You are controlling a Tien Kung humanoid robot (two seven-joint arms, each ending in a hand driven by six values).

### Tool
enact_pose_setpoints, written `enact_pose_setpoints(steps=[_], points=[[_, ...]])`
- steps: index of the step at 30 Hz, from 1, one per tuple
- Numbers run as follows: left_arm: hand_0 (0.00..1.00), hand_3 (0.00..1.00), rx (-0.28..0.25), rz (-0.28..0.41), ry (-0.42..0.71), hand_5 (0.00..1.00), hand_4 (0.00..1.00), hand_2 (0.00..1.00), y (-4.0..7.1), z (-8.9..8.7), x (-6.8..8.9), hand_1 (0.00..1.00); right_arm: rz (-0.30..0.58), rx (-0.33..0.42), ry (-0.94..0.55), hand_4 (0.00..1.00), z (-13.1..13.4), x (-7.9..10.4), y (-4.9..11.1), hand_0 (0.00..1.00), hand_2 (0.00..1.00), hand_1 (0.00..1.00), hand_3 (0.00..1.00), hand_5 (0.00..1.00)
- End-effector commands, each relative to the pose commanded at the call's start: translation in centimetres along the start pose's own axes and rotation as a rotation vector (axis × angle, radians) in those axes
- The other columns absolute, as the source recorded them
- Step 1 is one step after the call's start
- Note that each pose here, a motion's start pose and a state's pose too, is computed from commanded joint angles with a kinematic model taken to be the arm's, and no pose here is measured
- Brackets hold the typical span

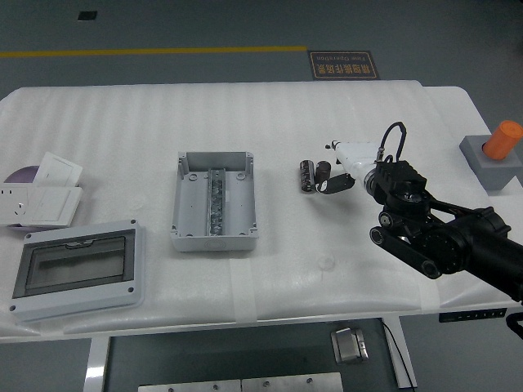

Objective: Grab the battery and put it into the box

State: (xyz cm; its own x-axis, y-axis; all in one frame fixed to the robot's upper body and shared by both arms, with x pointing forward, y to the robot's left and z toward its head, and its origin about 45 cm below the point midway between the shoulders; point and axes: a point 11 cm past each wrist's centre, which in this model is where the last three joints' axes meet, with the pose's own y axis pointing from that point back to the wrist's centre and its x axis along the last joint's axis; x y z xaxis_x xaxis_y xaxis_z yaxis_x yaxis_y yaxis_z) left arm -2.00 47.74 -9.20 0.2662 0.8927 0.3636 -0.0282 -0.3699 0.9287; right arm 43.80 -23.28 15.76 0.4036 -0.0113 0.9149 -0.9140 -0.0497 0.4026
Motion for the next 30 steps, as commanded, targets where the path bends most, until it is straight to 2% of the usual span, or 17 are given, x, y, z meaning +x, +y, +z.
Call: enact_pose_setpoints(steps=[4, 5, 10, 11, 28, 29, 30], points=[[0.628, 0.596, -0.001, 0.001, 0.000, 0.464, 0.584, 0.510, 0.00, 0.03, 0.03, 0.652, -0.003, 0.000, 0.005, 0.571, 0.09, -0.17, 0.01, 0.643, 0.601, 0.614, 0.660, 0.371], [0.628, 0.595, -0.002, 0.001, -0.001, 0.464, 0.582, 0.510, 0.00, 0.04, 0.03, 0.652, -0.004, 0.000, 0.005, 0.499, 0.12, -0.20, 0.01, 0.638, 0.586, 0.604, 0.663, 0.313], [0.628, 0.595, -0.004, -0.001, -0.004, 0.464, 0.582, 0.510, 0.00, 0.19, 0.01, 0.652, -0.003, 0.000, 0.004, 0.499, 0.09, -0.19, 0.00, 0.638, 0.586, 0.604, 0.663, 0.313], [0.628, 0.595, -0.006, 0.000, -0.005, 0.465, 0.580, 0.509, 0.01, 0.24, 0.03, 0.652, -0.003, 0.000, 0.003, 0.470, 0.07, -0.17, -0.01, 0.634, 0.575, 0.598, 0.660, 0.278], [0.628, 0.595, -0.013, 0.001, -0.009, 0.470, 0.574, 0.509, 0.00, 0.60, 0.03, 0.651, -0.030, 0.012, -0.050, 0.498, -0.38, 0.19, -0.14, 0.633, 0.552, 0.592, 0.655, 0.312], [0.628, 0.594, -0.013, 0.001, -0.009, 0.473, 0.572, 0.506, 0.00, 0.61, 0.03, 0.652, -0.030, 0.016, -0.054, 0.556, -0.50, 0.22, -0.12, 0.646, 0.559, 0.614, 0.669, 0.364], [0.628, 0.594, -0.014, 0.001, -0.009, 0.473, 0.572, 0.506, 0.00, 0.64, 0.04, 0.652, -0.028, 0.022, -0.060, 0.556, -0.70, 0.27, -0.10, 0.646, 0.559, 0.614, 0.669, 0.364]])
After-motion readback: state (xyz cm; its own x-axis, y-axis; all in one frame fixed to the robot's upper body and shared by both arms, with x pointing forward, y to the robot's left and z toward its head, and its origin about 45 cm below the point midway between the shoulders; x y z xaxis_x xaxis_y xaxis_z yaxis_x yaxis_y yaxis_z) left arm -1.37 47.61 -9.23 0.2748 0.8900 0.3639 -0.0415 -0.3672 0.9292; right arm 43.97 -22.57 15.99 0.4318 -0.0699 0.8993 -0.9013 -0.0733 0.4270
